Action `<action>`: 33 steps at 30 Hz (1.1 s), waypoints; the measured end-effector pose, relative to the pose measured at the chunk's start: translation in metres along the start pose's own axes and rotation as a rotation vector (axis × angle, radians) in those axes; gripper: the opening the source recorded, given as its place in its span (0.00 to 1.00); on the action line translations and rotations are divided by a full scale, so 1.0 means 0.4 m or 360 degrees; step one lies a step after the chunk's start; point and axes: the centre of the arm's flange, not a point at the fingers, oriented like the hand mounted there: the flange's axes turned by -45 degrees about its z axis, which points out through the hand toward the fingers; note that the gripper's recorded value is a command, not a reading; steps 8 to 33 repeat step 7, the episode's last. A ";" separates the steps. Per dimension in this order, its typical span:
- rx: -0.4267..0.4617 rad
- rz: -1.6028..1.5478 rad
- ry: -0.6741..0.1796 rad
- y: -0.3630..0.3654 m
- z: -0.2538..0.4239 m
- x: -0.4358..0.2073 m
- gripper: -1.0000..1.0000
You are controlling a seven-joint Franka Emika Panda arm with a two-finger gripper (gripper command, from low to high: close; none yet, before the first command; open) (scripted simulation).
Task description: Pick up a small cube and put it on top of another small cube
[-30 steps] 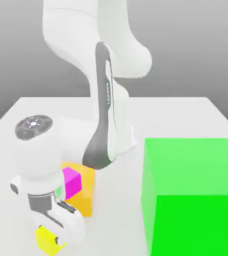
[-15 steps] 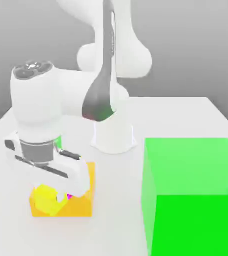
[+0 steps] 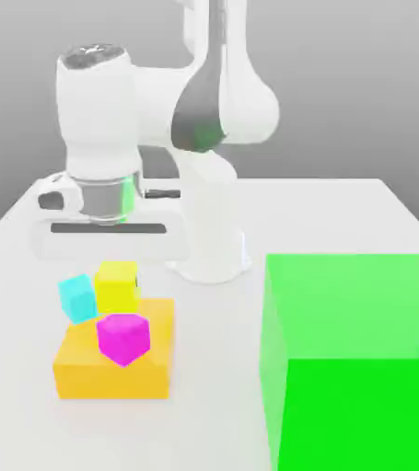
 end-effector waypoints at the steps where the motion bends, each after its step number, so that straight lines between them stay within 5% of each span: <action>1: 0.0000 0.0000 0.0000 0.000 0.000 0.000 1.00; 33: -0.0002 -0.0001 0.0000 0.000 0.003 0.000 1.00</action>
